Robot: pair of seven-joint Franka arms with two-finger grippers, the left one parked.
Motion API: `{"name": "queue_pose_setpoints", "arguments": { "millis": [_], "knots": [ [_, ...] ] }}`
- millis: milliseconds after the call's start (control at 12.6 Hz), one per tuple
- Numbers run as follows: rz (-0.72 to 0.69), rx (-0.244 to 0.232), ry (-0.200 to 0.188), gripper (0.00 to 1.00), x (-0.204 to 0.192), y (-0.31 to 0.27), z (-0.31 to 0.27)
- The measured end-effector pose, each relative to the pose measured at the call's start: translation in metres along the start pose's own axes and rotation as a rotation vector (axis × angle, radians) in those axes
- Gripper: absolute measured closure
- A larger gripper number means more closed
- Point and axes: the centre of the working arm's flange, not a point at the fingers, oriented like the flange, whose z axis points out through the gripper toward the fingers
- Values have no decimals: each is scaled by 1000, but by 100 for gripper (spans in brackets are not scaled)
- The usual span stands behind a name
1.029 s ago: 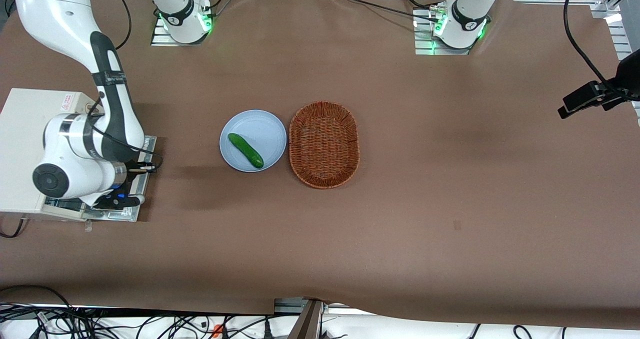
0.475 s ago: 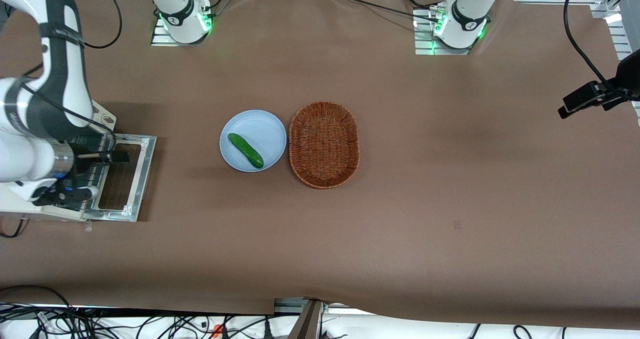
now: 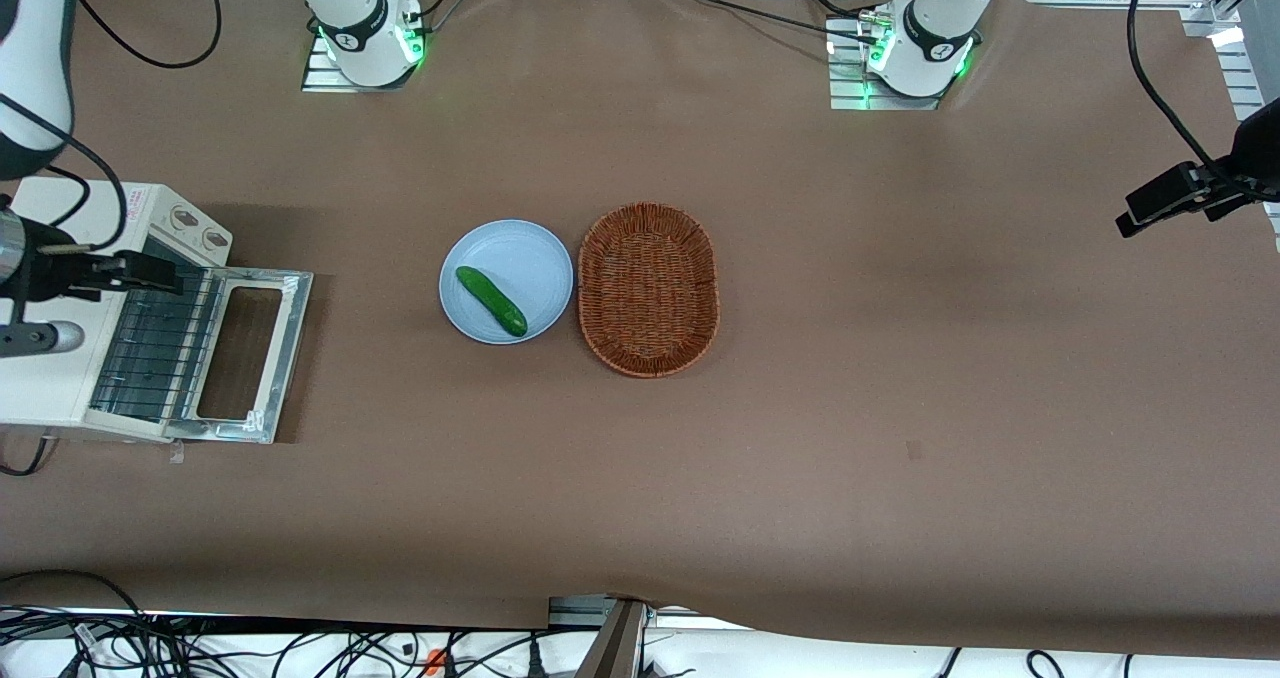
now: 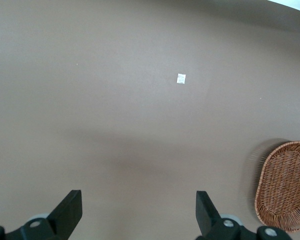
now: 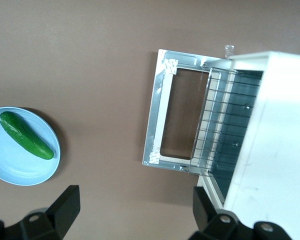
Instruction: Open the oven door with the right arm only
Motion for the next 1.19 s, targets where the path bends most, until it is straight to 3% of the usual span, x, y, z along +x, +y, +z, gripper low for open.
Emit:
{"name": "queue_pose_setpoints", "arguments": {
  "millis": [237, 554, 871, 1029, 1187],
  "knots": [
    [22, 15, 80, 0, -29, 14, -5],
    [19, 19, 114, 0, -56, 15, -28],
    [5, -14, 101, 0, -58, 11, -31],
    [5, -4, 43, 0, -64, 10, -27],
    [5, -1, 13, 0, -68, 10, -27]
  ]
}}
